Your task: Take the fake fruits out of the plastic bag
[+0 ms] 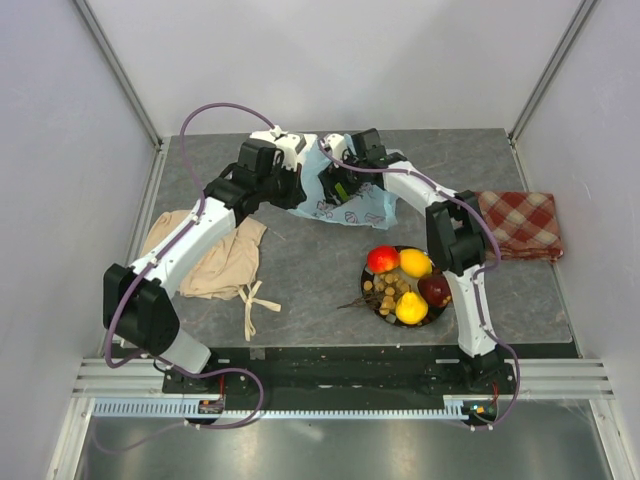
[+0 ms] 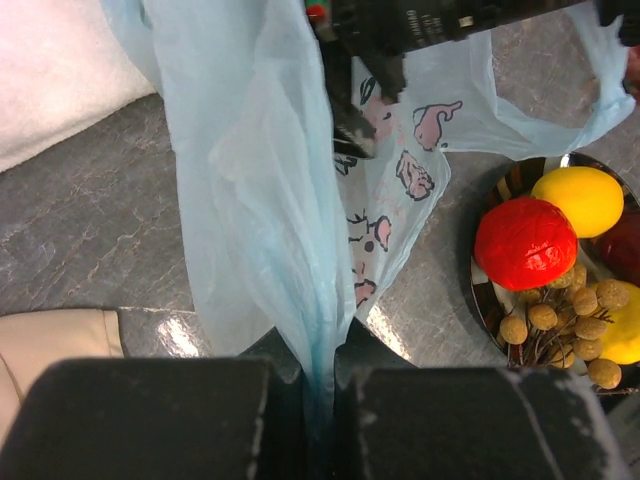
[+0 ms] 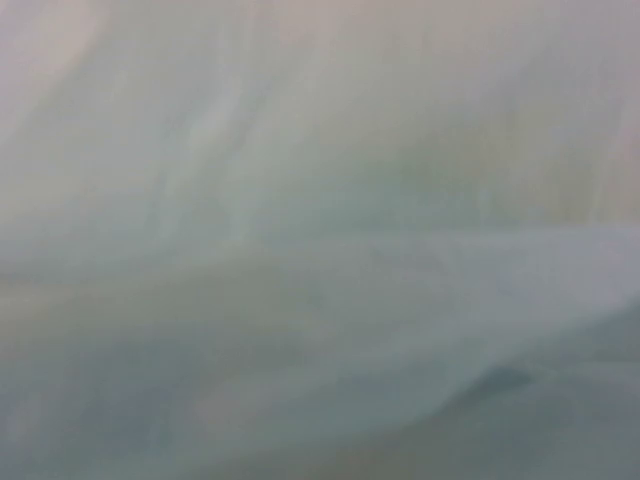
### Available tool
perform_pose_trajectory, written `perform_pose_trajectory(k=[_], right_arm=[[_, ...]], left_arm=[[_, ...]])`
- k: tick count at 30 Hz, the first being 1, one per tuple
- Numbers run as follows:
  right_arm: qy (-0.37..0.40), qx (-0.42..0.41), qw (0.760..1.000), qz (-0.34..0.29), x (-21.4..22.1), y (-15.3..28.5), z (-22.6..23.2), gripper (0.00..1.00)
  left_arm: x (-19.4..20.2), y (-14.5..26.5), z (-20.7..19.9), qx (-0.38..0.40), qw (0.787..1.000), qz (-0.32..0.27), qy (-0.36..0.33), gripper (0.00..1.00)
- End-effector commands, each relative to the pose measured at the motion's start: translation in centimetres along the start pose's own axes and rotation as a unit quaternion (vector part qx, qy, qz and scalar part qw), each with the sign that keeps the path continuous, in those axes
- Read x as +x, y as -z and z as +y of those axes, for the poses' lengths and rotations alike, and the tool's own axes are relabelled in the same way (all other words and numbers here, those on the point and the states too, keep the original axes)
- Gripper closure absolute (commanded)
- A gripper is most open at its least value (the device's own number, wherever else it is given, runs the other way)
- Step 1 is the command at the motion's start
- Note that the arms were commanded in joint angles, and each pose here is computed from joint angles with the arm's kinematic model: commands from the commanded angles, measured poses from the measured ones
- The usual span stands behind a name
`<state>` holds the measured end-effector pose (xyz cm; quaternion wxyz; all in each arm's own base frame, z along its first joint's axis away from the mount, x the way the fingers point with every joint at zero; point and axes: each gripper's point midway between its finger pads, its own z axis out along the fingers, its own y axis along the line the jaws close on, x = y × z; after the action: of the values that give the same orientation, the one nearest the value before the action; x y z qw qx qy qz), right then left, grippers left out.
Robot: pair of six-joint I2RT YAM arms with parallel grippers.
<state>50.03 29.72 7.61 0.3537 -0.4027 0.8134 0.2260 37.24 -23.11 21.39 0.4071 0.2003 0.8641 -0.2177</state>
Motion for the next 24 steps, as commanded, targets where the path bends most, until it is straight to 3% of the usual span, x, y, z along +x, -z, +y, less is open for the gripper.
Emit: perform_pose_trajectory(k=[1,8,13,14,17,19,22,24], right_arm=[[0.021,0.050,0.998,-0.039,-3.5,-1.8,-1.8,0.05],[-0.008,0.079,0.997,0.013,-0.4,-4.3,-3.5,0.07],[0.003,0.093,0.996,0.008,-1.2,-3.6,-3.9,0.28],[0.007,0.102,0.995,0.010,-1.3,-3.3,-4.1,0.29],[0.030,0.120,0.992,0.023,-1.0,-2.7,-4.8,0.14],[0.049,0.113,0.991,0.048,0.3,-2.8,-4.6,0.11],[0.055,0.106,0.989,0.085,2.4,-3.2,-4.1,0.12],[0.051,0.107,0.988,0.097,3.2,-3.1,-3.9,0.24]], left_arm=[[-1.6,0.3,0.0,-0.004,1.000,-0.025,0.008,0.98],[-2.1,0.2,0.1,-0.006,1.000,-0.029,0.006,0.98],[-2.4,0.2,0.1,-0.006,0.999,-0.033,0.002,0.99],[-2.4,0.2,0.1,-0.006,0.999,-0.033,0.002,0.98],[-2.4,0.2,0.2,-0.008,0.999,-0.034,0.002,0.98],[-2.4,0.1,0.2,-0.007,0.999,-0.035,0.002,0.99],[-2.4,0.0,0.3,-0.008,0.999,-0.036,0.003,0.98],[-2.4,0.0,0.3,-0.009,0.999,-0.037,0.003,0.98]])
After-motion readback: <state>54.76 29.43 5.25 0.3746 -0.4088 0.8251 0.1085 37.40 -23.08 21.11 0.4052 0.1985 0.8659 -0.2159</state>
